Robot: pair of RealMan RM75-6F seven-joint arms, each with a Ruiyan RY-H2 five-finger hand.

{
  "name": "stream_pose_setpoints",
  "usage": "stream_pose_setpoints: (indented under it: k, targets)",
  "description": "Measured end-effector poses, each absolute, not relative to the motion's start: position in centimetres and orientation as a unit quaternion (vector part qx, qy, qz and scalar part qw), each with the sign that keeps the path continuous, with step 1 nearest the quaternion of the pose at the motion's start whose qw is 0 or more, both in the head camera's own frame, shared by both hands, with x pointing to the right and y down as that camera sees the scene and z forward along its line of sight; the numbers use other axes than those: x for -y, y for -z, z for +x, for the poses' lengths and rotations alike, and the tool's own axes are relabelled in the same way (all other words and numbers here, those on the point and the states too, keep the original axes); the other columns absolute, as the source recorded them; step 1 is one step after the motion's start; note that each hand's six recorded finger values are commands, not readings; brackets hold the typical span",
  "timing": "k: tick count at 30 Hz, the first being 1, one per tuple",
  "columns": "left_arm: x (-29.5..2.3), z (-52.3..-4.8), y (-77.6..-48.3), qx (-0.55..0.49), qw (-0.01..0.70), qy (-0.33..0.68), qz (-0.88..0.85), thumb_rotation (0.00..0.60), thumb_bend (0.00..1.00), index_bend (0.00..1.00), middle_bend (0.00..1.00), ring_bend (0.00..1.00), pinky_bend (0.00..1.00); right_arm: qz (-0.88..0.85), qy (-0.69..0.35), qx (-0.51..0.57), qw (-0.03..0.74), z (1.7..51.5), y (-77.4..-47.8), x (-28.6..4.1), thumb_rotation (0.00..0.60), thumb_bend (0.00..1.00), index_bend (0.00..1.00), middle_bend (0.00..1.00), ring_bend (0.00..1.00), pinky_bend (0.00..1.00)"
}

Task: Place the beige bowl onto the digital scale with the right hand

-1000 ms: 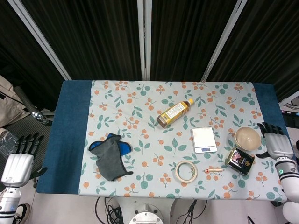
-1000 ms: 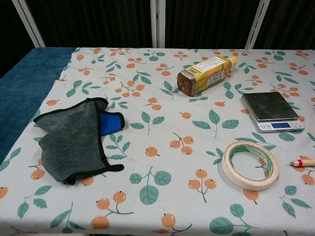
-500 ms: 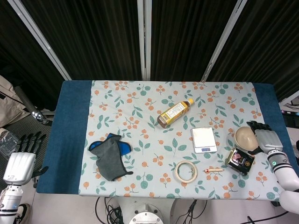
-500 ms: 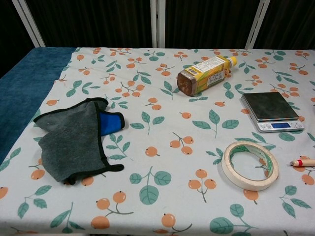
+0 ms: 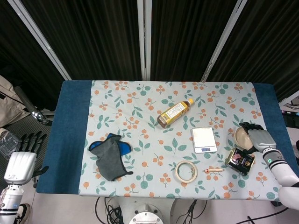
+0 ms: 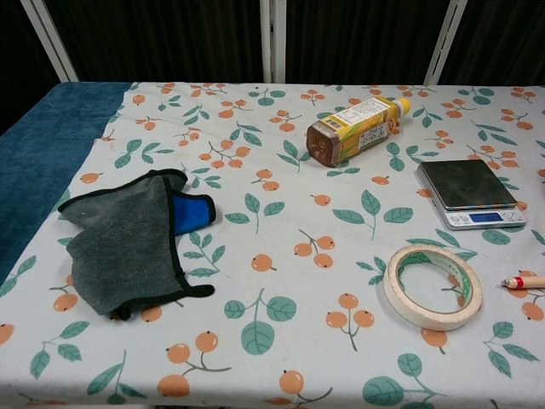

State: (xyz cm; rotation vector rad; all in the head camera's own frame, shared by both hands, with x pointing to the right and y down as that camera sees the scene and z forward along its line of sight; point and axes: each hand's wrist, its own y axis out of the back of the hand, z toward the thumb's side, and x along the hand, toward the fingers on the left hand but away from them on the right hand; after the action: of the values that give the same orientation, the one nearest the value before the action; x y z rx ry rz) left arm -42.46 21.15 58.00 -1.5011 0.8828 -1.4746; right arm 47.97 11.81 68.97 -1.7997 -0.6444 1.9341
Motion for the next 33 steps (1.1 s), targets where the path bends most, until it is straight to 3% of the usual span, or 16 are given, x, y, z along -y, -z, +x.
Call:
stream_pose_setpoints:
  k: [4,8,20,26,33]
  targets:
    - [-21.2,-42.5,-58.0,-0.352,0.417,0.588,-0.598,0.6,0.07,0.01,0.0,0.0,0.0,-0.65,-0.69,0.238,0.211,47.8,-68.9,-11.7,0.6,0.02,0.0,0.18,0.08,0.0]
    - [-21.2,-42.6,-58.0,-0.353,0.416,0.588,-0.598,0.6,0.07,0.01,0.0,0.0,0.0,-0.65,-0.683,0.251,0.219,47.7,-68.8,-11.5,0.6,0.05,0.11,0.25,0.16,0.0]
    - [-21.3,-42.8,-58.0,-0.358,0.414,0.585,-0.598,0.6,0.07,0.01,0.0,0.0,0.0,-0.659,-0.648,0.29,0.249,46.7,-66.4,-10.3,0.6,0.08,0.16,0.26,0.17,0.0]
    - [-21.5,-43.0,-57.9,-0.36,0.414,0.585,-0.597,0.6,0.07,0.01,0.0,0.0,0.0,-0.685,-0.61,0.286,0.278,43.1,-64.6,-9.5,0.6,0.08,0.16,0.25,0.17,0.0]
    - [-21.9,-43.9,-57.7,-0.363,0.408,0.594,-0.591,0.6,0.07,0.01,0.0,0.0,0.0,-0.704,-0.588,0.246,0.314,38.6,-64.9,-8.7,0.6,0.08,0.16,0.23,0.16,0.0]
